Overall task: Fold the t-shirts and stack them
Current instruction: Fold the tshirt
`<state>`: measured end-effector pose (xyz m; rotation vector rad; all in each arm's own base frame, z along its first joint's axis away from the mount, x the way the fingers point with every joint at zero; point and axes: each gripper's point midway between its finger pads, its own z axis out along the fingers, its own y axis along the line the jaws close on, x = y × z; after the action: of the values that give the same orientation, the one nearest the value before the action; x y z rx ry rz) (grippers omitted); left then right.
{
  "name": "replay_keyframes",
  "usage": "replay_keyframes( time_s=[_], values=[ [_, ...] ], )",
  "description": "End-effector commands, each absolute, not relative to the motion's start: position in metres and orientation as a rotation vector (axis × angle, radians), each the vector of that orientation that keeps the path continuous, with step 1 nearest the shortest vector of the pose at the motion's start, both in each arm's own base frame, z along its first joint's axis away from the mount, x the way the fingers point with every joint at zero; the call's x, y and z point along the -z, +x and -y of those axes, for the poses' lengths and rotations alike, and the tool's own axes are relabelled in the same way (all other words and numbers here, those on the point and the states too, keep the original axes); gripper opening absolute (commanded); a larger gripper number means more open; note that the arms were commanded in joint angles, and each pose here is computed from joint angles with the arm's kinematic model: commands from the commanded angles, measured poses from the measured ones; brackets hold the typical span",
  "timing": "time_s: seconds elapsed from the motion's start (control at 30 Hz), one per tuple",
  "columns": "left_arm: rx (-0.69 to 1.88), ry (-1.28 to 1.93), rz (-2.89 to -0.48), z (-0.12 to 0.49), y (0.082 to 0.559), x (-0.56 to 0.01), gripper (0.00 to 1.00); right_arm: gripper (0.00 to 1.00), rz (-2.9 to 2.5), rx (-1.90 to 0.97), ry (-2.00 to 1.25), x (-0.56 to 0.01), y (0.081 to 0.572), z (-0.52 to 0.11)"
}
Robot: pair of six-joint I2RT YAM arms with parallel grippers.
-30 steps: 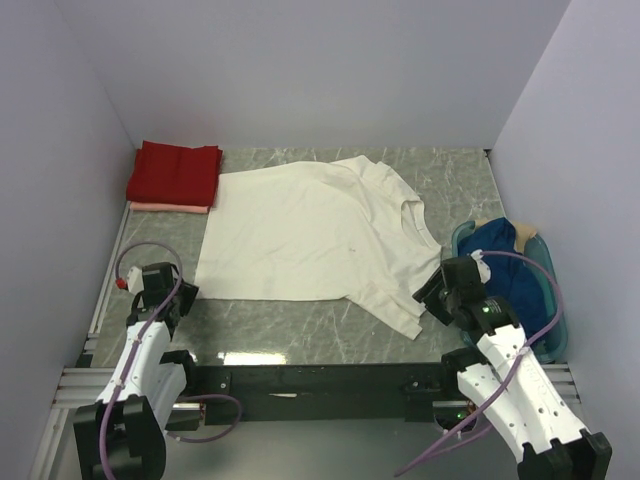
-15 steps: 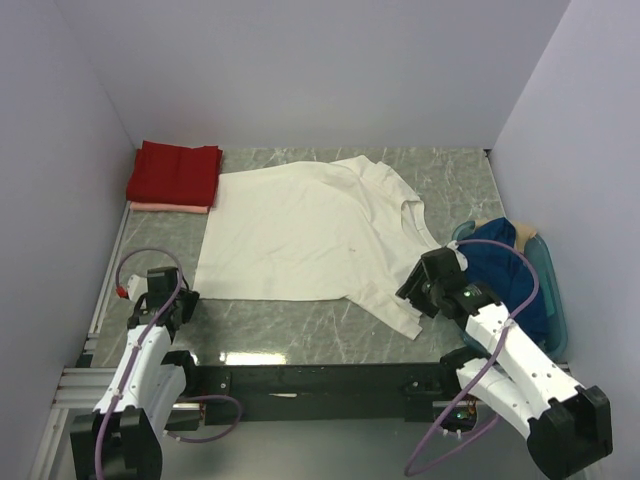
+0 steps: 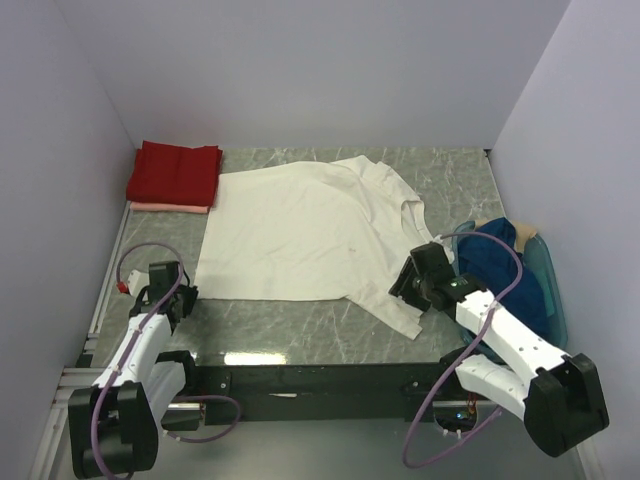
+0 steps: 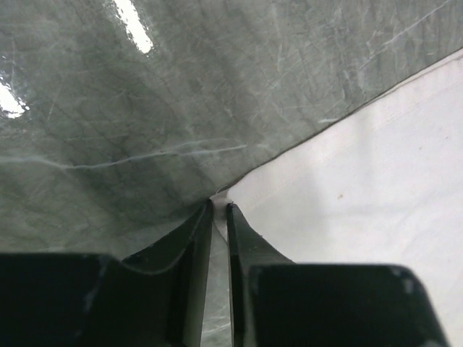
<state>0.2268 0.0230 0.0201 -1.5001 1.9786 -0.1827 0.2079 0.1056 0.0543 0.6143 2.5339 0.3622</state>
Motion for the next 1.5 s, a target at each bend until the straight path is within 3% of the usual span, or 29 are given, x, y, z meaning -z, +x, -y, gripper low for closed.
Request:
replay_keyframes(
  time_s=[0.0, 0.33, 0.67, 0.87, 1.0, 1.03, 1.47],
  values=[
    [0.175, -1.463, -1.952, -0.027, 0.238, -0.031, 0.2, 0.56, -2.523, -0.373, 0.562, -0.051, 0.215, -0.114],
    [0.175, -1.414, -1.948, -0.029, 0.242, -0.04, 0.01, 0.55, -2.6, -0.291, 0.522, -0.024, 0.211, -0.119],
    [0.178, -1.4, -1.953, -0.029, 0.244, -0.043, 0.01, 0.52, -2.65, -0.285, 0.494, -0.009, 0.195, -0.124],
    [0.172, -1.392, -1.955, -0.029, 0.243, -0.044, 0.01, 0.31, -2.638, -0.333, 0.48, -0.015, 0.183, -0.129],
    [0.174, -1.388, -1.955, -0.029, 0.242, -0.046, 0.01, 0.03, -2.633, -0.341, 0.481, -0.018, 0.176, -0.127],
    [0.172, -1.389, -1.952, -0.03, 0.241, -0.046, 0.01, 0.0, -2.63, -0.345, 0.483, -0.02, 0.175, -0.127],
    [0.16, -1.388, -1.941, -0.031, 0.234, -0.049, 0.01, 0.0, -2.584, -0.359, 0.497, -0.038, 0.161, -0.114]
  ],
)
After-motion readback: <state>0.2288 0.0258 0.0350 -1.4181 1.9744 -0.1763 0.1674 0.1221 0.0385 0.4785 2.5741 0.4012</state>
